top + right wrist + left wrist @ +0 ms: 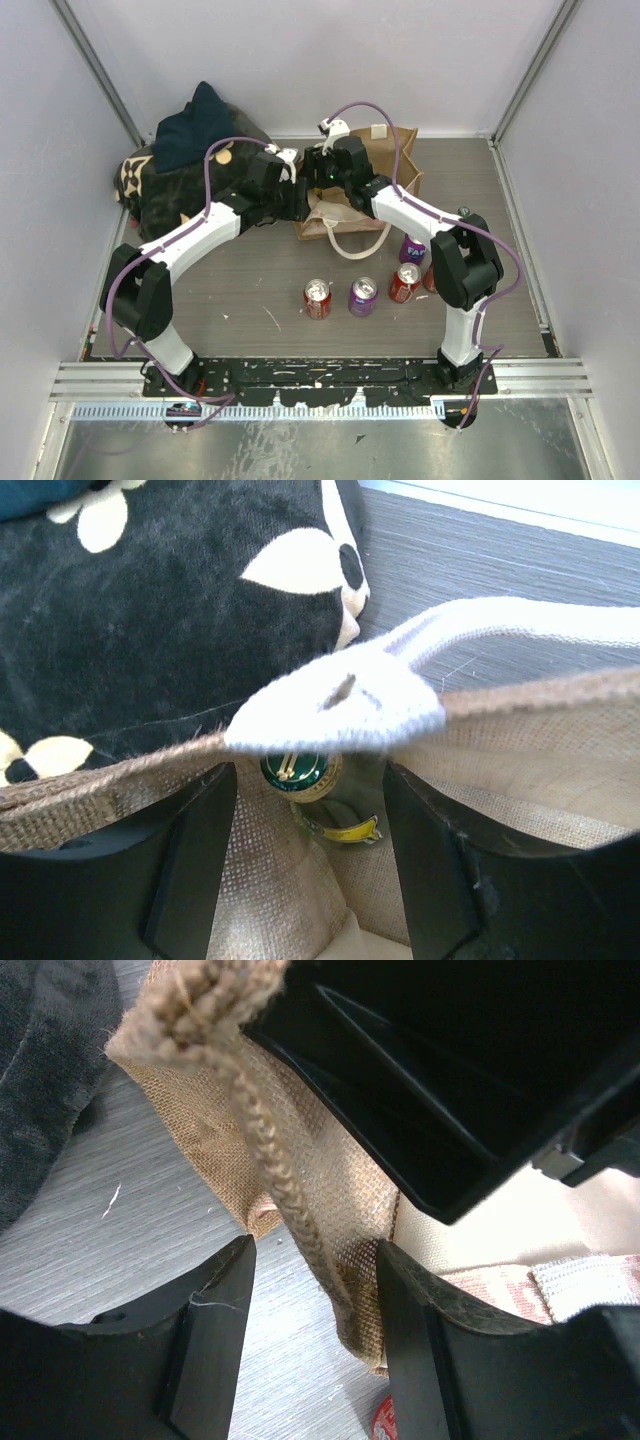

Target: Take the beverage out of the canvas bag

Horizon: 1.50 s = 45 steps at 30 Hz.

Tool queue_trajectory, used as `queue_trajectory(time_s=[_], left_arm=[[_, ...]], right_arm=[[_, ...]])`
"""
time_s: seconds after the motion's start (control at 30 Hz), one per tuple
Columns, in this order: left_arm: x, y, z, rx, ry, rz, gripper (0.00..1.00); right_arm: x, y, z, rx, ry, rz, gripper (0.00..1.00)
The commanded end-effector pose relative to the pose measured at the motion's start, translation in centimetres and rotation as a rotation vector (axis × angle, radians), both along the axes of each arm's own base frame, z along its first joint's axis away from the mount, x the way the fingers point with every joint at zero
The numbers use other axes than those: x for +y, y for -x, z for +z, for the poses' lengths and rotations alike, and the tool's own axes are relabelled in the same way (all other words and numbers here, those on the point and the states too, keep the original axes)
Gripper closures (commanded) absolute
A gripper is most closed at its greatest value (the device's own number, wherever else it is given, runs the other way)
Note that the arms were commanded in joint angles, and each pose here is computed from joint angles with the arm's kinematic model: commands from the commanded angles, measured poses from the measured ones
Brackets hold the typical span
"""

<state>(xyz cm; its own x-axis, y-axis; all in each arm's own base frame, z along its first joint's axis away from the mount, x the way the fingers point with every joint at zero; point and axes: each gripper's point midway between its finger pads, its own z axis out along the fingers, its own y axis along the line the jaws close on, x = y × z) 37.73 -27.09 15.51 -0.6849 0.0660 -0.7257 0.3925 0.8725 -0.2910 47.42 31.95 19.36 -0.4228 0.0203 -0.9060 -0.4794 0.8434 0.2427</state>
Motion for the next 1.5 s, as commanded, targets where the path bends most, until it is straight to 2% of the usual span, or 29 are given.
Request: queue_trajectory(time_s=[0.0, 0.2, 0.3, 0.37, 0.43, 0.47, 0.57, 0.8, 1.1, 1.27, 1.47], left_arm=[[-0.2, 0.6, -0.4, 0.024, 0.008, -0.016, 0.41], [-0.2, 0.8, -0.6, 0.032, 0.009, -0.018, 0.41], [-0.2, 0.8, -0.8, 0.036, 0.007, -0.019, 0.41], [-0.3, 0.7, -0.8, 0.036, 0.009, -0.019, 0.41], [-0.4, 0.6, -0.9, 0.034, 0.009, -0.018, 0.41], [-0.4, 0.5, -1.0, 0.035, 0.009, -0.016, 0.41], [-0.6, -0.1, -1.0, 0.027, 0.013, -0.014, 0.41], [-0.7, -2.6, -0.8, 0.009, 0.045, 0.008, 0.41], [-0.6, -4.4, -1.2, 0.021, 0.107, 0.029, 0.41], [-0.4, -5.5, -1.1, 0.019, 0.122, 0.039, 0.41], [-0.2, -6.9, -0.6, 0.006, 0.134, 0.052, 0.41]], right_arm=[[1.2, -1.6, 2.1, -0.088, -0.036, -0.01, 0.36], [1.8, -2.6, 0.3, -0.066, -0.019, -0.014, 0.45], [2.0, -2.8, -0.6, -0.05, -0.013, -0.012, 0.55], [2.0, -2.9, -1.2, -0.037, -0.001, -0.013, 0.71], [1.8, -2.9, -1.0, -0.037, 0.014, -0.023, 0.97], [1.6, -3.0, -0.8, -0.042, 0.023, -0.027, 0.99], [0.7, -3.3, 1.4, -0.103, 0.061, -0.048, 0.99], [-1.8, -4.5, 10.8, -0.312, 0.145, -0.129, 1.0], [-3.1, -4.2, 19.1, -0.461, 0.118, -0.176, 1.0], [-4.0, -2.8, 23.3, -0.515, 0.076, -0.193, 1.0], [-6.0, 0.8, 27.1, -0.557, 0.046, -0.238, 1.0]])
